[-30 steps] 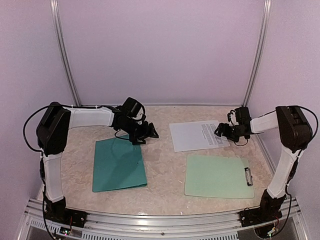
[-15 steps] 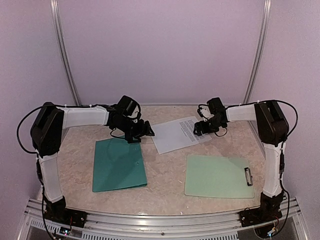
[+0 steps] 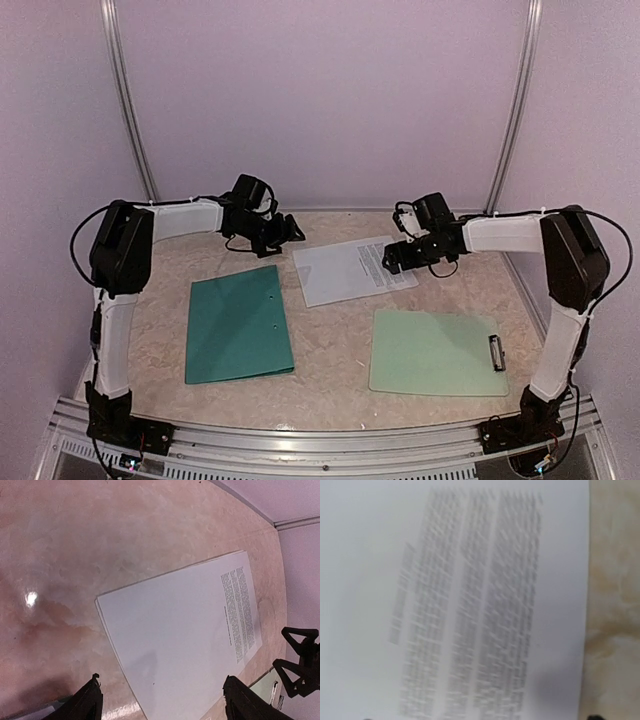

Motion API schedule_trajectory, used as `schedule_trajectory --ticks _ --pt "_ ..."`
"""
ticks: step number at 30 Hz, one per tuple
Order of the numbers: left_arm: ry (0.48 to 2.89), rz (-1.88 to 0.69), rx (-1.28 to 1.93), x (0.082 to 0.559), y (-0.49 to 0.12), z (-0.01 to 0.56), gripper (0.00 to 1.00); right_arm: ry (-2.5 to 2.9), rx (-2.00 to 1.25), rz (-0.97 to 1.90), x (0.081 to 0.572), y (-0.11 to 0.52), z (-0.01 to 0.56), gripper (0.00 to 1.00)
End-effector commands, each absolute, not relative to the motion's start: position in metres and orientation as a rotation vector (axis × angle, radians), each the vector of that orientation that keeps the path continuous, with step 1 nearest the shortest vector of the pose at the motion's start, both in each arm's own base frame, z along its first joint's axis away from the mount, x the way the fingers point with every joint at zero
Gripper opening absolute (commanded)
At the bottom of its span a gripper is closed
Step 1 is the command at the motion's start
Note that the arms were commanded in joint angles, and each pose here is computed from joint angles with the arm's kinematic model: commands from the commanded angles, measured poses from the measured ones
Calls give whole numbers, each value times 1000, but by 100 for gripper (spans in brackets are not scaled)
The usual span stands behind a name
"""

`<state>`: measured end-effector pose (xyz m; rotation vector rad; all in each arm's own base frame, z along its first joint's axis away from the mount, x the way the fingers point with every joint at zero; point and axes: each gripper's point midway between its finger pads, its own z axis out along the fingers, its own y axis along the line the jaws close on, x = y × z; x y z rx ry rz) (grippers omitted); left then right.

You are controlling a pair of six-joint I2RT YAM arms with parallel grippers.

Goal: Put the files into the folder
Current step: Move the file to the center of the board.

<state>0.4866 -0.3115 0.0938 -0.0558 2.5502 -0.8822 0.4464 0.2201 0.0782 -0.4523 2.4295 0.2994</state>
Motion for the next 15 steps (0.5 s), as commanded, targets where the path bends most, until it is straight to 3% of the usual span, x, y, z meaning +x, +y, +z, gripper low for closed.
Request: schedule_trajectory --ticks 1,15 --pt "2473 -959 52 522 -330 95 80 2347 -355 368 437 240 104 90" --pt "2554 -1030 -106 576 -327 58 80 2387 -372 551 388 285 85 89"
